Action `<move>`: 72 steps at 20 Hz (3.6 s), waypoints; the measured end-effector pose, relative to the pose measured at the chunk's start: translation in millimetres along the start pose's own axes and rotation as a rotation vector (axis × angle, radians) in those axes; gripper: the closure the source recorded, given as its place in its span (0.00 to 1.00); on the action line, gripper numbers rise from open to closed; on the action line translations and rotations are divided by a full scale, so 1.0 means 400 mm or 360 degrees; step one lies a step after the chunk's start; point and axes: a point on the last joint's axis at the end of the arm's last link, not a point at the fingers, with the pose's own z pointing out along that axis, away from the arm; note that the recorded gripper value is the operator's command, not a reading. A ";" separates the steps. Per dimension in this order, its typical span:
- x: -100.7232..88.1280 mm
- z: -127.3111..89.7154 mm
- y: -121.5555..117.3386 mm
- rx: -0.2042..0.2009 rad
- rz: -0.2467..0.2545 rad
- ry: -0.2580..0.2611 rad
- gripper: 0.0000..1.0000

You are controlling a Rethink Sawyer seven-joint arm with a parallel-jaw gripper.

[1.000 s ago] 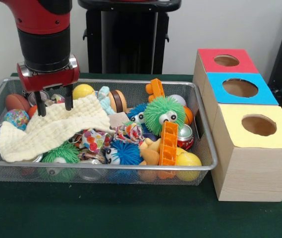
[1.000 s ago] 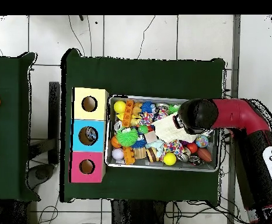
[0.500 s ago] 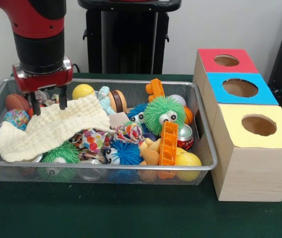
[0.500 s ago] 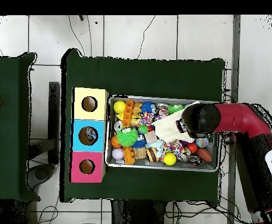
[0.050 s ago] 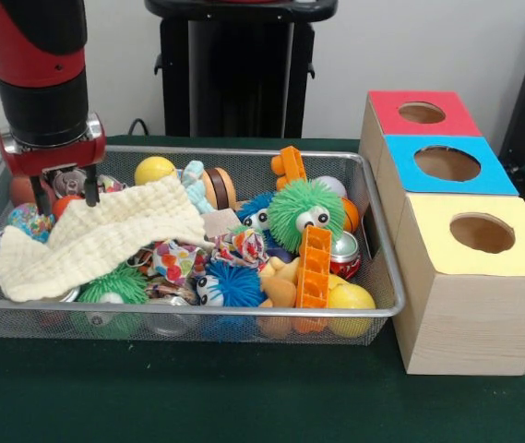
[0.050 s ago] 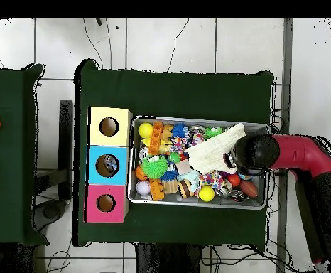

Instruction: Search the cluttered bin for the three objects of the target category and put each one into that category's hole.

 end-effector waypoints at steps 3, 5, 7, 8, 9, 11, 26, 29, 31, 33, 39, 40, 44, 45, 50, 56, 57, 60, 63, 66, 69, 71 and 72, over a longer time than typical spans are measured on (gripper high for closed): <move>-0.006 0.009 0.008 -0.0008 -0.0007 -0.0006 0.00; -0.017 0.016 0.018 -0.0010 -0.0018 -0.0021 0.00; -0.033 0.026 0.033 -0.0011 -0.0034 -0.0045 0.00; -0.046 0.033 0.045 -0.0012 -0.0047 -0.0066 0.00; -0.053 0.036 0.050 -0.0011 -0.0053 -0.0078 0.00; -0.079 0.049 0.073 -0.0013 -0.0076 -0.0120 0.00; -0.141 0.059 0.129 0.0010 -0.0141 -0.0206 0.00; -0.148 0.044 0.120 0.0032 -0.0140 -0.0218 1.00; -0.151 0.039 0.121 0.0038 -0.0144 -0.0219 1.00; -0.154 0.039 0.125 0.0038 -0.0149 -0.0219 1.00; -0.165 0.034 0.141 0.0044 -0.0170 -0.0218 1.00; -0.166 0.031 0.144 0.0046 -0.0175 -0.0218 1.00; -0.173 0.013 0.168 0.0037 -0.0189 -0.0220 1.00; -0.174 0.010 0.173 0.0032 -0.0191 -0.0220 1.00; -0.186 -0.015 0.238 -0.0035 -0.0205 -0.0220 1.00; -0.218 -0.051 0.379 -0.0164 -0.0256 -0.0216 1.00; -0.219 -0.053 0.387 -0.0171 -0.0260 -0.0215 1.00; -0.233 -0.067 0.455 -0.0223 -0.0299 -0.0212 1.00; -0.241 -0.073 0.515 -0.0270 -0.0334 -0.0203 1.00; -0.243 -0.072 0.543 -0.0290 -0.0353 -0.0194 1.00; -0.243 -0.066 0.571 -0.0304 -0.0377 -0.0181 1.00; -0.243 -0.063 0.577 -0.0308 -0.0382 -0.0179 1.00; -0.242 -0.060 0.581 -0.0313 -0.0385 -0.0175 1.00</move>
